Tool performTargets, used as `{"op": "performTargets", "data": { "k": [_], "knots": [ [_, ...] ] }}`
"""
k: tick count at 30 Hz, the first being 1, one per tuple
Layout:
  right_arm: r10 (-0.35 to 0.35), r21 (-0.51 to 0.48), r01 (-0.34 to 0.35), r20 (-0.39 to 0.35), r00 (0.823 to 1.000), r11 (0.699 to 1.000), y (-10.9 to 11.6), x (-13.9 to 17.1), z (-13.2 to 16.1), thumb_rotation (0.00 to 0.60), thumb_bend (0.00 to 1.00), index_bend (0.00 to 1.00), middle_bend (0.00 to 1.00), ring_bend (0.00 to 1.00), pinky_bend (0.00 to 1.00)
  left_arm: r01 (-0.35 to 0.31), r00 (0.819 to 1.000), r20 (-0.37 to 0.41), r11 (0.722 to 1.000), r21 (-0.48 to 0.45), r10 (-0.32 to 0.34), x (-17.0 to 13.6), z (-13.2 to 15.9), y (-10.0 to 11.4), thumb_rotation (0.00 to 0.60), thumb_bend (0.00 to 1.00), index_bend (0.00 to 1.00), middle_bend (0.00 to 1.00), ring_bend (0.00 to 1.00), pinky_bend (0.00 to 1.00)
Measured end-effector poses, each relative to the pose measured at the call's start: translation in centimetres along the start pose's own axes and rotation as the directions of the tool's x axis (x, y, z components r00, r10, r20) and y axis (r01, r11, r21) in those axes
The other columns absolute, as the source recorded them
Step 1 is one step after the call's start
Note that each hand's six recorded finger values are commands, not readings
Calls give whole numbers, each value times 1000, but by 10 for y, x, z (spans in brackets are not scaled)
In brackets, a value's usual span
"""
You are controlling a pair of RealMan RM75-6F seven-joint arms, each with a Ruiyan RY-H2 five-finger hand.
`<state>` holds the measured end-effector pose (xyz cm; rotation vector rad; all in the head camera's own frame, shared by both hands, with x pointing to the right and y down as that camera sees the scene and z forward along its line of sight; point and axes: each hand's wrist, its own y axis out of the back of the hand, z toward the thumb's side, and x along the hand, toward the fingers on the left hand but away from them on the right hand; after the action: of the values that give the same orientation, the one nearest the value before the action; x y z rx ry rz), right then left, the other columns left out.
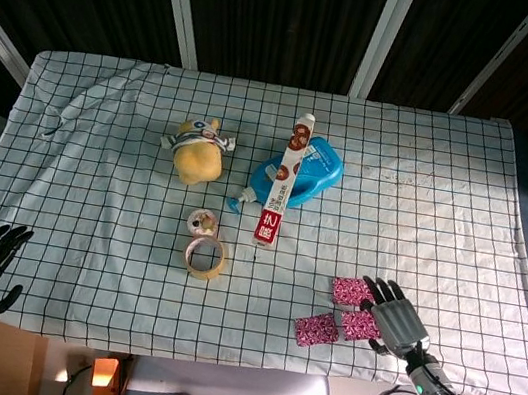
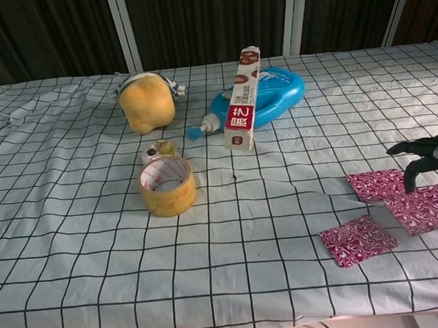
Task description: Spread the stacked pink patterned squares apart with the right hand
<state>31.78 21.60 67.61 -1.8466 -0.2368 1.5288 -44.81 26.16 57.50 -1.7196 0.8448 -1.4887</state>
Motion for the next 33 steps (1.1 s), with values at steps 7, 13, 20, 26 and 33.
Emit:
{"op": "performTargets", "data": {
  "k": [7, 13, 20, 26, 33],
  "knots": [
    [7, 48, -9, 38, 999, 999, -16, -4, -5, 600, 191, 437, 0, 0, 92, 1, 1000, 0, 1000, 1, -1, 1, 0, 0, 600, 381, 0, 64, 0, 0],
    [12, 76, -14, 27, 1000, 997, -17, -1, -5, 600, 191, 105, 0, 0, 91, 0, 1000, -3, 1000, -1, 0, 0, -1, 0, 600, 381, 0, 63, 0, 0],
    [-45, 66, 43, 38, 998, 997, -5, 15, -13, 600, 191, 2, 0, 0, 91, -6, 1000, -6, 1000, -4, 6, -2, -3, 2, 600, 386, 0, 64, 0, 0],
    [-155, -10, 156, 87, 984, 988, 14, 45, -31, 600, 191, 0, 0, 0, 87, -20, 1000, -8, 1000, -8, 19, -5, -4, 5, 600, 387, 0, 65, 0, 0],
    [-322, -88, 353, 248, 913, 932, 22, 104, -67, 600, 191, 5, 0, 0, 62, -49, 999, 0, 999, -8, 49, -9, -3, 10, 600, 386, 0, 64, 0, 0]
  ]
}}
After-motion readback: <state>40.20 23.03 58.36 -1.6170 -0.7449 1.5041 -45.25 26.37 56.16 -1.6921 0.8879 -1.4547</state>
